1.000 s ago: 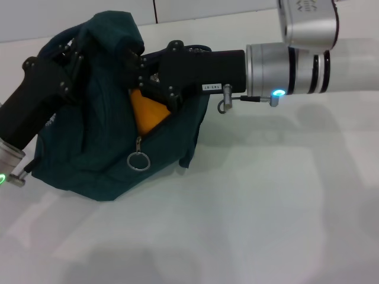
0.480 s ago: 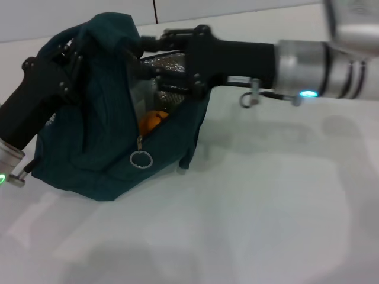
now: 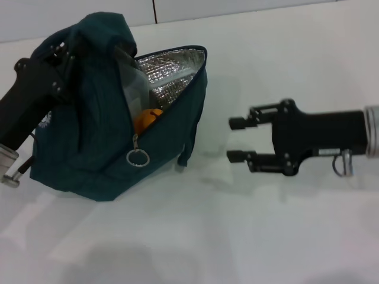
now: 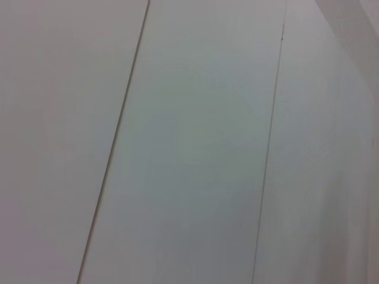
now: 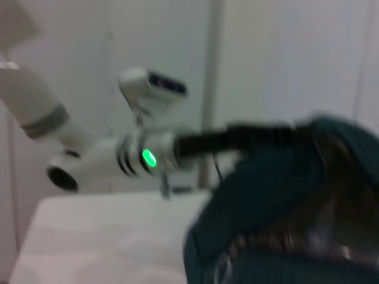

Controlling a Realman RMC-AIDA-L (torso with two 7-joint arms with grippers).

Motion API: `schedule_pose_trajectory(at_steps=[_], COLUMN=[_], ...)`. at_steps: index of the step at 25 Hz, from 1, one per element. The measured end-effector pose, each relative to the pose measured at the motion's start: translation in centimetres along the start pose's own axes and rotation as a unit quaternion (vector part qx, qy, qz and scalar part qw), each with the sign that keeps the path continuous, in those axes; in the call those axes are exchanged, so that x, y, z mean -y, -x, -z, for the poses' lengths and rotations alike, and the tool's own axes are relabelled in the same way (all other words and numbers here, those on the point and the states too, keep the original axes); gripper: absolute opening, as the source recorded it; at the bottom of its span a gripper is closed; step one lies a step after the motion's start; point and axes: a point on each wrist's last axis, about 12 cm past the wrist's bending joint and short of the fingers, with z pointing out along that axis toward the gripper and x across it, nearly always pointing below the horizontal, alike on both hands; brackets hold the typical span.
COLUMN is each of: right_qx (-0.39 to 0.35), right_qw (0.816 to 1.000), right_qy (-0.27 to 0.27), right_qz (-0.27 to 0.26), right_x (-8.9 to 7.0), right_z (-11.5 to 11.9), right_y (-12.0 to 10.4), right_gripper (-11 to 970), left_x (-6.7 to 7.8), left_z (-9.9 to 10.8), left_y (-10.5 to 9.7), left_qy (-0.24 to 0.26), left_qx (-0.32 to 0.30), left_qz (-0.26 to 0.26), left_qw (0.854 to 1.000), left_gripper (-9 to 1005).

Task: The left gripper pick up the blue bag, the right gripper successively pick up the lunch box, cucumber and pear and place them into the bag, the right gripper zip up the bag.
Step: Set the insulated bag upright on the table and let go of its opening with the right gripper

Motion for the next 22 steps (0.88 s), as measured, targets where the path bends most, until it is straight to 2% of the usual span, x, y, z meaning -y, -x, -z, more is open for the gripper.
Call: schedule_pose_trajectory(at_steps=[1, 2, 4, 9, 16, 22], right_qx=[0.0, -0.019, -0.032, -0.062, -0.075, -0.065], right_qw=[1.0, 0.999, 0.998, 0.996, 0.996, 0.996], right_qy=[0.0, -0.012, -0.02, -0.019, -0.003, -0.014], right_qz=[0.0, -0.025, -0.04, -0.064, -0.053, -0.053], right_x=[0.0, -0.2, -0.1, 0.8, 1.1, 1.9], right_z=[0.0, -0.3, -1.1, -4.5, -7.3, -8.6], right_y=[0.0, -1.5, -2.5, -3.7, -3.4, -2.7], right_gripper=[510, 510, 510, 511, 511, 449], left_x=[0.0, 0.0, -0.1, 0.0, -0.1, -0.1], left_z=[-0.1, -0.1, -0.4, -0.8, -0.8, -0.6], left_y=[0.0, 0.0, 0.1, 0.2, 0.2, 0.2], left_qy=[-0.001, -0.001, -0.004, -0.008, -0.007, -0.004], left_qx=[0.0, 0.0, 0.001, 0.002, 0.002, 0.003], left_qz=[0.0, 0.0, -0.002, -0.003, -0.003, -0.003], left_qw=[1.0, 1.0, 1.0, 1.0, 1.0, 1.0], left_gripper=[54, 54, 54, 54, 54, 54])
